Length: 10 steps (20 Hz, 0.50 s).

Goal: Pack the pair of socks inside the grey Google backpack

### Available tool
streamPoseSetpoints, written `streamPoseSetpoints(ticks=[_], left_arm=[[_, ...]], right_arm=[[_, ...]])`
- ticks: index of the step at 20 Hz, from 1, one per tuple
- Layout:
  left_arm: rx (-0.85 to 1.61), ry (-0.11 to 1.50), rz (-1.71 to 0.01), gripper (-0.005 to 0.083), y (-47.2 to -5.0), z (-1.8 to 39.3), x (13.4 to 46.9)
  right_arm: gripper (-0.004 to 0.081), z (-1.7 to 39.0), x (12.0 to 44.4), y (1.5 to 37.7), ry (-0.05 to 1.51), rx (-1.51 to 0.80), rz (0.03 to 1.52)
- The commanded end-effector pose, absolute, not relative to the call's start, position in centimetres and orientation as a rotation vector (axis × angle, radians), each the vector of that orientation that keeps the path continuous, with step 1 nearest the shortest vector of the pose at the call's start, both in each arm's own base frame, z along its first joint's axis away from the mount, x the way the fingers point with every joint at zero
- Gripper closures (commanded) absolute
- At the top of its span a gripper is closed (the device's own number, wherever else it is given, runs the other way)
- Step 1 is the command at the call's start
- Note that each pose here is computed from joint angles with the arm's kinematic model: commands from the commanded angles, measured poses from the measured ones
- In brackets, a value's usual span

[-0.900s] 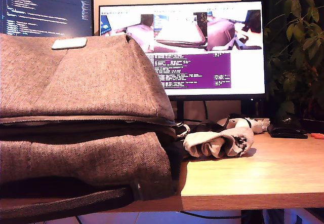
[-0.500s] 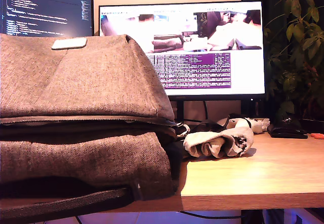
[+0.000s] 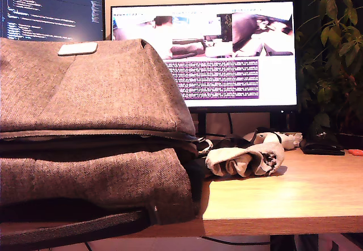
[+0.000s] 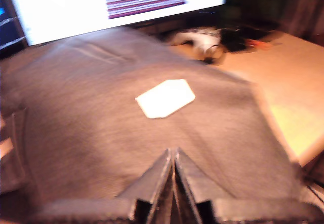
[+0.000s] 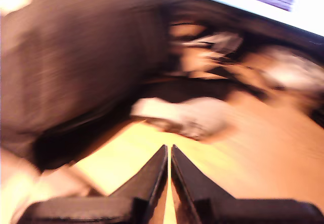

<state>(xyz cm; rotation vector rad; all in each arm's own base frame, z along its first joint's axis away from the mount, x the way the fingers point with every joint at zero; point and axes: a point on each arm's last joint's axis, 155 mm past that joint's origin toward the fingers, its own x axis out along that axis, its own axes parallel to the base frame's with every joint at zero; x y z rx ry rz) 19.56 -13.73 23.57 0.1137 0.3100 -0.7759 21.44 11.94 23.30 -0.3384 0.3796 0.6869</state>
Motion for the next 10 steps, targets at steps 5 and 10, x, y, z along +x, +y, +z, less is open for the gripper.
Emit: streamPoseSetpoints(ticks=[5,10], left_arm=[[0.198,0.344,-0.955,0.0793,-16.2,22.2,16.6],[0.214,0.367,-1.016,0.0793,-17.1,21.7,15.3]], right_arm=[[0.0783,20.3,18.7,18.4,0.334,-0.646,1.033],[0.0783,18.9,17.7,23.9,0.201,-0.915,1.160]])
